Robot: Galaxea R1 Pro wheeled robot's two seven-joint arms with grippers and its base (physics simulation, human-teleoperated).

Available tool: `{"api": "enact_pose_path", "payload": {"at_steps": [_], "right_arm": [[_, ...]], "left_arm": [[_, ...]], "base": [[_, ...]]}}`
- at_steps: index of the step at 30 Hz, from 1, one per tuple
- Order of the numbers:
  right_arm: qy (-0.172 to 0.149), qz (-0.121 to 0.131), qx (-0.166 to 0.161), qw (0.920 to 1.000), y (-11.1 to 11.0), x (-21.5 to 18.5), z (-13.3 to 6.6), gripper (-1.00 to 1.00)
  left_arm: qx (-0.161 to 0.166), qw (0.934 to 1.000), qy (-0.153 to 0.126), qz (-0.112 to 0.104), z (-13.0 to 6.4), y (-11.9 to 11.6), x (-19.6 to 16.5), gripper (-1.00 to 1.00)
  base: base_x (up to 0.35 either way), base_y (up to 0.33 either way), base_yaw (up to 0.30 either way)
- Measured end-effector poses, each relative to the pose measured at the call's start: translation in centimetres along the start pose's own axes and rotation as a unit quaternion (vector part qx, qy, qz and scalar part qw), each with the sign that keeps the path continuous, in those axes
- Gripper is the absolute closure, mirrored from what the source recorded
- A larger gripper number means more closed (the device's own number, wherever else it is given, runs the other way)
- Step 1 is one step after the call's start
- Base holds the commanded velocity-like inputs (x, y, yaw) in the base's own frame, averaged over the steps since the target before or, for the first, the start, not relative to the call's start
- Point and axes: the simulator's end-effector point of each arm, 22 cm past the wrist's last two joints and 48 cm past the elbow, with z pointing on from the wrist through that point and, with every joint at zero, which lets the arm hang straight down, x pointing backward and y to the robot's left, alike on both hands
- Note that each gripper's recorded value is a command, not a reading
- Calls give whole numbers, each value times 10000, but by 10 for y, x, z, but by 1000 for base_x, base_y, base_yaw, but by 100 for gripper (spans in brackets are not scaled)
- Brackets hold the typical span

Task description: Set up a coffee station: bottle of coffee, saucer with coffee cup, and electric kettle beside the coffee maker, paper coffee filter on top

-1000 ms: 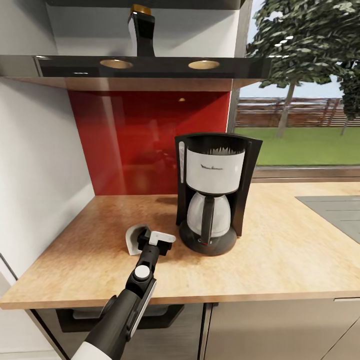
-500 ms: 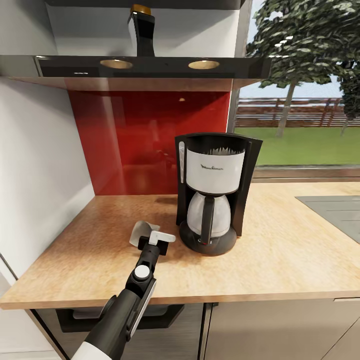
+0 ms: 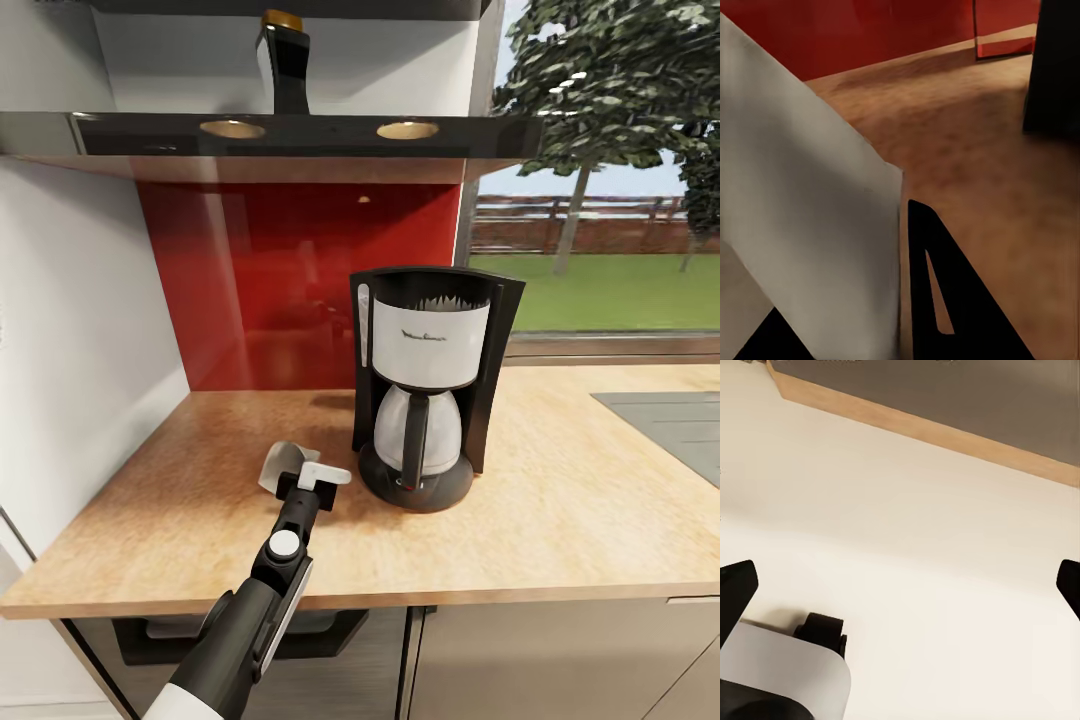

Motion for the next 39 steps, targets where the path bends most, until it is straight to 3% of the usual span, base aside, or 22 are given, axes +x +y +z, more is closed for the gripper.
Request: {"api": "enact_pose_path", "payload": {"at_steps": [29,39], "right_arm": [[5,1,-2,10000,-7,-20,-41,-100],[5,1,0,10000,-7,-20,-41,-100]], "left_arm": [[-7,10000,-25,-10,-8,10,-48,100],[-9,10000,-28,-12,-8,11,-48,100]], "base": [[0,0,0],[-2,0,0]]}}
